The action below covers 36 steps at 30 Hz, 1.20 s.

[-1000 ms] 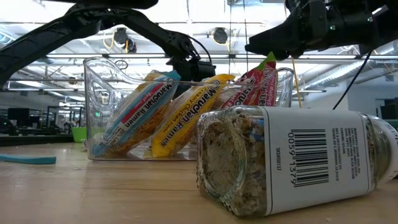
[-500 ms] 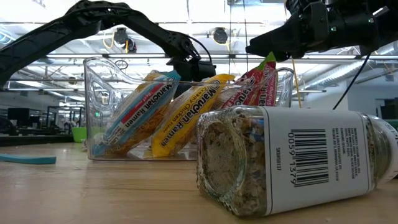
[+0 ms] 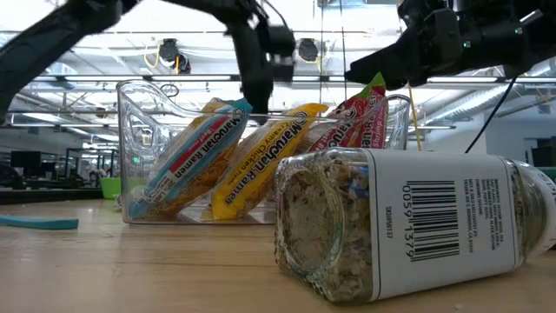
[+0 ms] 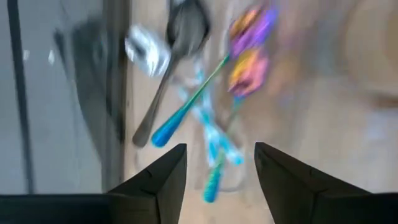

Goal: Pick & Place Food Item
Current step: Put the blue spoon into the top transparent bin

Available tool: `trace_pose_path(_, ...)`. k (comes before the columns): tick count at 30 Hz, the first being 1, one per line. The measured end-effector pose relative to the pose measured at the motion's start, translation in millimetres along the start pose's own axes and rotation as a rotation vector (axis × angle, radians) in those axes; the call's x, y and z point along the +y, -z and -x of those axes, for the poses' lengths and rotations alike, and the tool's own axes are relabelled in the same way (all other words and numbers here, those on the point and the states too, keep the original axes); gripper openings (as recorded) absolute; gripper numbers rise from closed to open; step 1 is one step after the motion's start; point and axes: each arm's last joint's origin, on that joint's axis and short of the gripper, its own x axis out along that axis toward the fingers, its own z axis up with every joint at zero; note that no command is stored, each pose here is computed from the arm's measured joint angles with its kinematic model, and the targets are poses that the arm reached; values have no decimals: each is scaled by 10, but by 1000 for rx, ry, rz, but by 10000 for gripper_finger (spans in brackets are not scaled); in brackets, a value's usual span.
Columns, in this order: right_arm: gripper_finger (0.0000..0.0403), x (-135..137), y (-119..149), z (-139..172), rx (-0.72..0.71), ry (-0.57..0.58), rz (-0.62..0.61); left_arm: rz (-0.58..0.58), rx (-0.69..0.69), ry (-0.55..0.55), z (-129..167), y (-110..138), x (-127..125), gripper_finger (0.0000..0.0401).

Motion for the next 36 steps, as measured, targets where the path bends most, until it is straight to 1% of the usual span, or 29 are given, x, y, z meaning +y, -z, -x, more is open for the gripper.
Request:
trace_pose_path(3, 238, 3, 26, 1, 26, -4, -6, -11, -137, 60, 394, 51, -61, 197)
trace_pose_path(6, 238, 4, 34, 1, 33, -4, -24, -22, -278, 138, 791, 174, -115, 198)
trace_pose_path(10, 238, 5, 40, 1, 40, -4, -55, -52, -447, 202, 1300, 476, -167, 198)
trace_pose_path(13, 238, 6, 52, 4, 48, -5, -71, -55, -571, 226, 1549, 752, -197, 198)
trace_pose_path(16, 238, 17, 122, 39, 58, -8, -87, -62, -699, 208, 1659, 1044, -270, 198)
trace_pose_path(20, 238, 18, 251, 132, 27, -5, -134, -14, -820, 151, 1560, 1440, -418, 198)
trace_pose_path(22, 238, 14, 299, 190, -13, -2, -161, -3, -874, 135, 1420, 1618, -512, 198)
trace_pose_path(25, 238, 3, 351, 285, -85, 1, -194, 11, -997, 118, 1194, 1862, -668, 198)
trace_pose_path(29, 238, -9, 414, 396, -147, 5, -209, 1, -1226, 81, 768, 2111, -872, 198)
trace_pose_path(31, 238, -20, 438, 430, -161, 10, -211, 13, -1382, 79, 561, 2207, -955, 198)
trace_pose_path(34, 238, -24, 448, 445, -166, 17, -204, 28, -1602, 90, 315, 2343, -1063, 198)
trace_pose_path(36, 238, -24, 448, 445, -166, 18, -184, 23, -1711, 101, 198, 2449, -1132, 198)
